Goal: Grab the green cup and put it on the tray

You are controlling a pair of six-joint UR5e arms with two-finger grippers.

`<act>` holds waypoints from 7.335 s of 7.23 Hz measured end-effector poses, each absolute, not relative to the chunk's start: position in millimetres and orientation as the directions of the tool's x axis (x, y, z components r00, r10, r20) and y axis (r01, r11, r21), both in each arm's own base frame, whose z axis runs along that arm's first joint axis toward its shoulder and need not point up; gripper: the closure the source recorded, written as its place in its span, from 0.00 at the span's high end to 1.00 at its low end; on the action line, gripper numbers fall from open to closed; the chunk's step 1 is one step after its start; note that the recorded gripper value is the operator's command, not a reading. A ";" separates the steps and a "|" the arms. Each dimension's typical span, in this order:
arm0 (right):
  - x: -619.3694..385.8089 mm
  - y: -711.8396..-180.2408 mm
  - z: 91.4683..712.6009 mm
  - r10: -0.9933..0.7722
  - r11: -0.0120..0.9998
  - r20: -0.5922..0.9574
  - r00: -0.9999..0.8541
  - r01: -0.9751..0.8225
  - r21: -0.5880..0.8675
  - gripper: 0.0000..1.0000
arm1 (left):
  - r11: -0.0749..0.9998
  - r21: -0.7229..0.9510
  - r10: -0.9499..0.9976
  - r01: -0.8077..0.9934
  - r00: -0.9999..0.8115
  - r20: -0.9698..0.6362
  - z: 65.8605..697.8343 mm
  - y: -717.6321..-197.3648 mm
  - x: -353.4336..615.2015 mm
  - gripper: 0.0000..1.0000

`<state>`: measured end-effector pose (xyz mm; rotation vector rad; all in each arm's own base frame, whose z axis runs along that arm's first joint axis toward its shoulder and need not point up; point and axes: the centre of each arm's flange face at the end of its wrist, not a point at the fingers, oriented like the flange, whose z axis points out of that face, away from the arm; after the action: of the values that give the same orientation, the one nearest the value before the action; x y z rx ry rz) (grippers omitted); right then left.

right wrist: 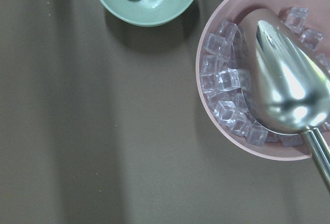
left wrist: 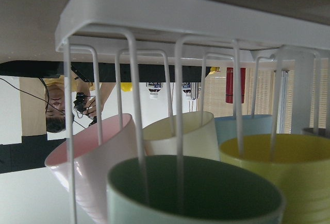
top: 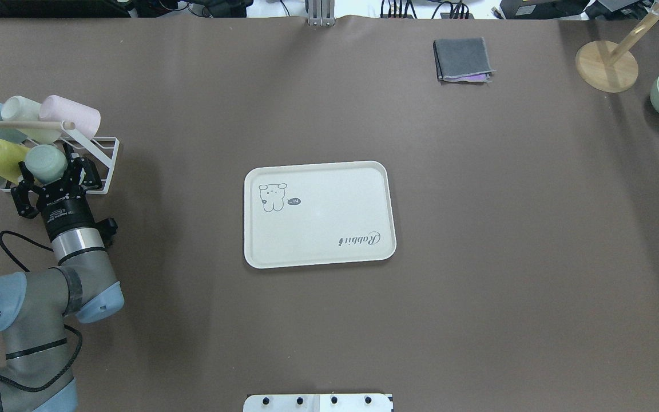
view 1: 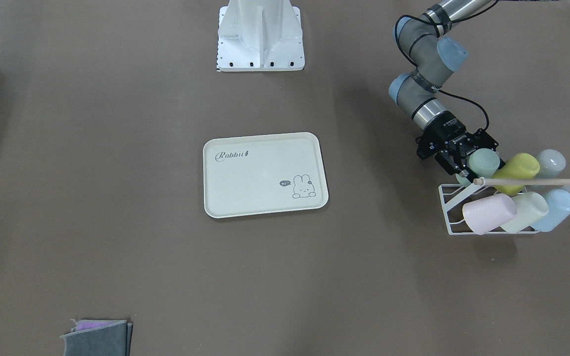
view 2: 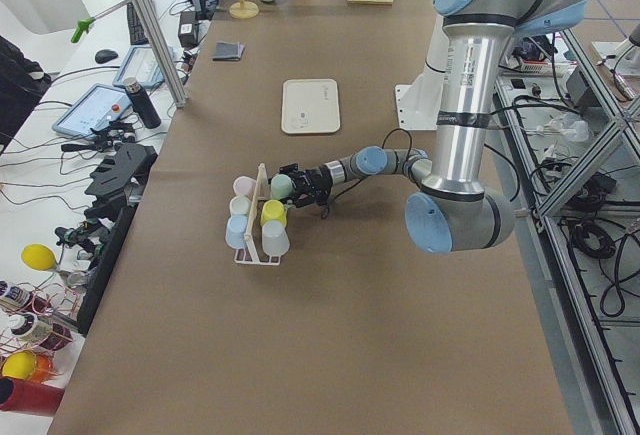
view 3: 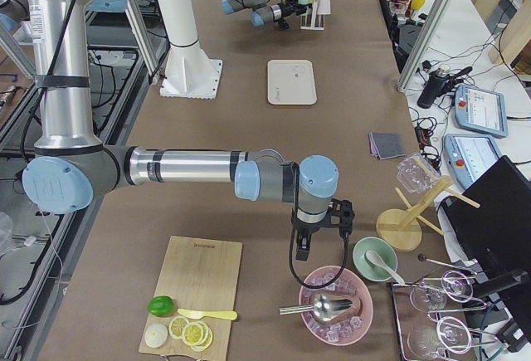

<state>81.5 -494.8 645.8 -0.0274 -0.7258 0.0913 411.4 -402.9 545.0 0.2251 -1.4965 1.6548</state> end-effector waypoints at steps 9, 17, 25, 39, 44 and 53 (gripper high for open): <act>81.3 -496.0 644.5 0.089 0.996 0.661 0.745 -0.073 -0.052 1.00 | 0.120 -0.690 0.465 -0.713 -0.574 0.674 528.4 -407.1 403.6 0.13; 81.5 -496.2 644.3 0.085 0.996 0.659 0.747 -0.072 -0.046 1.00 | 0.117 -0.676 0.461 -0.728 -0.563 0.686 511.4 -396.3 375.7 0.13; 81.7 -496.1 645.3 0.085 0.996 0.654 0.752 -0.072 -0.046 1.00 | 0.170 -0.412 0.380 -0.895 -0.326 0.866 445.8 -366.5 304.1 0.11; 82.3 -495.0 650.2 0.089 0.996 0.647 0.757 -0.071 -0.053 1.00 | 0.093 0.949 0.559 -0.301 0.805 0.200 344.8 -320.6 356.9 0.00; 82.4 -494.0 652.0 0.091 0.996 0.645 0.758 -0.071 -0.057 1.00 | 0.159 0.983 0.628 0.091 0.759 -0.172 250.6 -323.2 453.4 0.00; 82.2 -489.6 657.1 0.098 0.995 0.645 0.758 -0.071 -0.067 1.00 | 0.279 0.843 0.754 0.460 0.438 -0.489 246.6 -375.5 590.2 0.00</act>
<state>82.2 -489.6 657.1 -0.0392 -0.7051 0.0920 590.2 -375.5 246.6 1.3574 1.1913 0.2782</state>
